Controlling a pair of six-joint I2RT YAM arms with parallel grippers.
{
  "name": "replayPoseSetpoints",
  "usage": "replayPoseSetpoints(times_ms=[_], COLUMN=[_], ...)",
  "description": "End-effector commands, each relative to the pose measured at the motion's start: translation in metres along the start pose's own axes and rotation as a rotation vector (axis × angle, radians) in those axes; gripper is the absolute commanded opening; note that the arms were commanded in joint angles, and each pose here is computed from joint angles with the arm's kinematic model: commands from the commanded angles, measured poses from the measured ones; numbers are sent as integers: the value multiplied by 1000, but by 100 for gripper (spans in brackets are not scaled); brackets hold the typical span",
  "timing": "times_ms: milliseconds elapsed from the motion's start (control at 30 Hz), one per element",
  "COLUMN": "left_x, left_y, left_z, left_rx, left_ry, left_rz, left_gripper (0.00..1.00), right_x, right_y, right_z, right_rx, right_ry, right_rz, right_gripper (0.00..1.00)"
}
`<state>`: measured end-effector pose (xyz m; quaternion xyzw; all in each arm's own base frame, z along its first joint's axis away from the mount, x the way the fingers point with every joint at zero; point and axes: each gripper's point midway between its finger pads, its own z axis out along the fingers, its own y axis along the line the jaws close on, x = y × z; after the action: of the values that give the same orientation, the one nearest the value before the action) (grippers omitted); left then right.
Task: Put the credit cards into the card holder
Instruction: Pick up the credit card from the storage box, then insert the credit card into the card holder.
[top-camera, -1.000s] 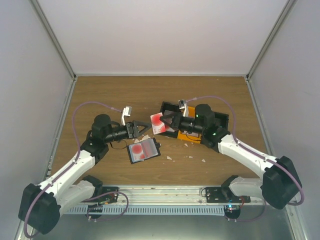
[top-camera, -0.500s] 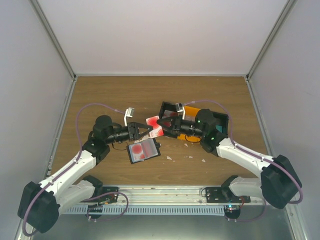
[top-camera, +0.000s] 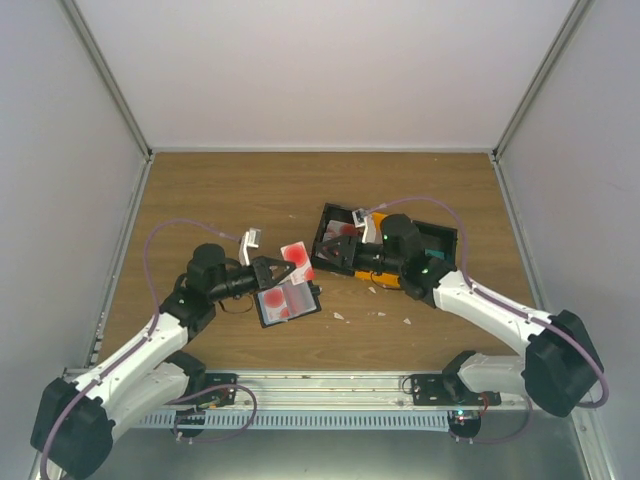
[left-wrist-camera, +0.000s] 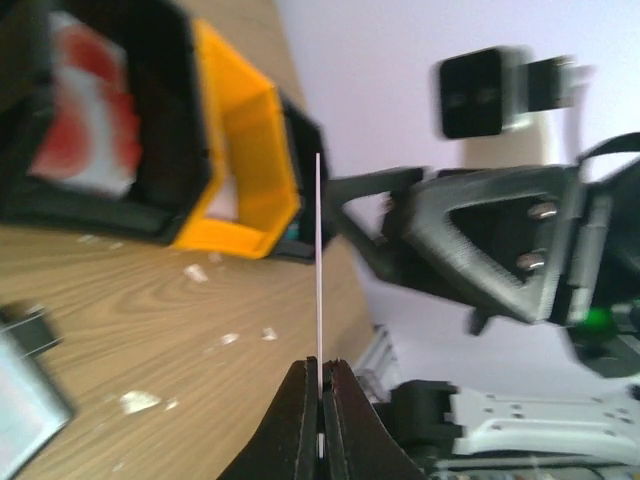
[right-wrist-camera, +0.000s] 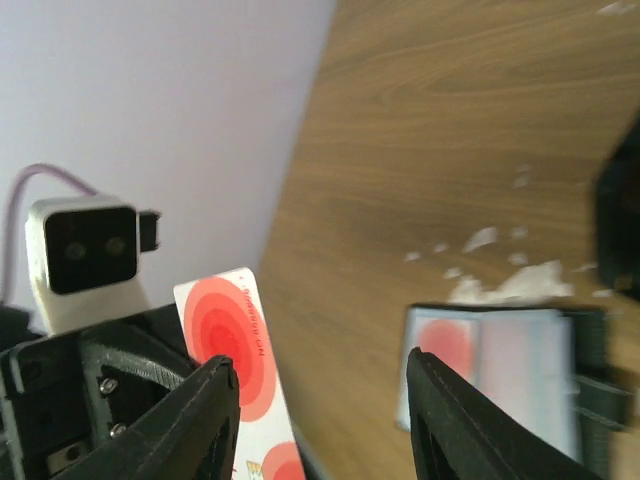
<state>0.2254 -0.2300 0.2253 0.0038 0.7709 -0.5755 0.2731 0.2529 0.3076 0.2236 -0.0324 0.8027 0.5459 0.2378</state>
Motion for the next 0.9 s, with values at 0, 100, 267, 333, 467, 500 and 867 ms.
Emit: replayPoseSetpoints(times_ms=[0,100,267,333,467,500,867], left_x=[17,29,40,42,48,50,66], left_y=[67,94,120,126,139,142,157], left_z=[-8,-13,-19,-21,-25,-26,-24], left_rx=[-224,-294,-356,-376,-408,-413,-393], left_ry=[-44,-45,-61,-72,-78,-79,-50], left_rz=[-24,-56,-83,-86,-101,-106,-157], left_gripper=[0,0,0,0,0,0,0], right_x=[3,14,39,50,67,72,98], right_y=[-56,-74,-89,-97,-118,-124,-142], right_z=[-6,4,31,42,55,58,70], right_rx=[341,466,581,595,654,661,651], right_ry=[20,91,228,278,361,384,511], right_rz=[-202,-299,-424,-452,-456,-455,-398], right_gripper=[49,53,57,57,57,57,54])
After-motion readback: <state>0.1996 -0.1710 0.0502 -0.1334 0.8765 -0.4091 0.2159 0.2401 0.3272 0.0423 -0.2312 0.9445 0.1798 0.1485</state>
